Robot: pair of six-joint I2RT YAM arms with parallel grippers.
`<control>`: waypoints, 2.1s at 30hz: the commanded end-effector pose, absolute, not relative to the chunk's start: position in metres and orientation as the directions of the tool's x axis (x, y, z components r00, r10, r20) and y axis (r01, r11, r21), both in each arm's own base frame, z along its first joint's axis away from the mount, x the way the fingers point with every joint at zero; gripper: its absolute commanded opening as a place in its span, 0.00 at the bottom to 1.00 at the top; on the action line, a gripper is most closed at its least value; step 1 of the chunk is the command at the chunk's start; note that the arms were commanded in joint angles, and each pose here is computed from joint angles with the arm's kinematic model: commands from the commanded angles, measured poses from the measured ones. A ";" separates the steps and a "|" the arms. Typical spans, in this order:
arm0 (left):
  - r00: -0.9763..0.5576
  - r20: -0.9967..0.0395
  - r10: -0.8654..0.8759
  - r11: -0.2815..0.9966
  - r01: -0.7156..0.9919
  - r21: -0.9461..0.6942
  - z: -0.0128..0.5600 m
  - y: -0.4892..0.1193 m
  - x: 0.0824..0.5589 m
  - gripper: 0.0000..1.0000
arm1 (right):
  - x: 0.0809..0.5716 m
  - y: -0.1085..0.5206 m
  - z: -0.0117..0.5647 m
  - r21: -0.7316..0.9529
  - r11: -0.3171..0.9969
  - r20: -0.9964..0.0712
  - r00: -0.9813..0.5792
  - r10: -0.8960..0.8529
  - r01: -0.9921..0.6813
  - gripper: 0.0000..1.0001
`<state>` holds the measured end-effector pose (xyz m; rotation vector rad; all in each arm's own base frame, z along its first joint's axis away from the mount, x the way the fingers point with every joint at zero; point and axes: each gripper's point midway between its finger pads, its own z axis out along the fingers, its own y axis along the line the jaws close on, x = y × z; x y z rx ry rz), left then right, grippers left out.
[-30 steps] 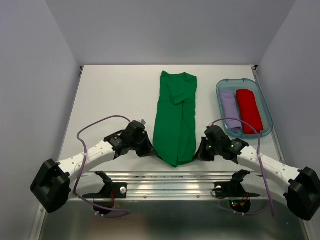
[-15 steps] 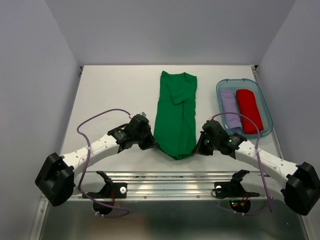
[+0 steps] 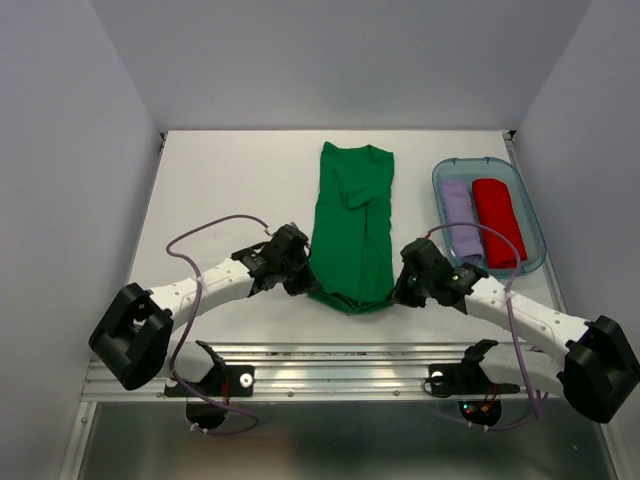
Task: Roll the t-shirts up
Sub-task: Roll the T-shirt to the center of the board.
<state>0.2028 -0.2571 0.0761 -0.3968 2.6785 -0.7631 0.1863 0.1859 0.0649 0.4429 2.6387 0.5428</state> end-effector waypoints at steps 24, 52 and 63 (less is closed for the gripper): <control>-0.875 -0.317 -0.367 0.861 -0.189 -0.473 0.067 -0.253 0.246 0.00 | 0.225 0.185 0.075 0.365 0.892 -0.427 -0.804 0.414 0.266 0.01; -0.785 -0.505 -0.359 0.891 -0.129 -0.435 0.119 -0.234 0.261 0.00 | 0.221 0.199 0.096 0.384 0.922 -0.459 -0.856 0.237 0.049 0.03; -0.897 -0.407 -0.174 0.885 0.038 -0.463 0.081 -0.293 0.239 0.00 | 0.232 0.222 0.074 0.387 0.922 -0.417 -0.890 0.183 0.009 0.01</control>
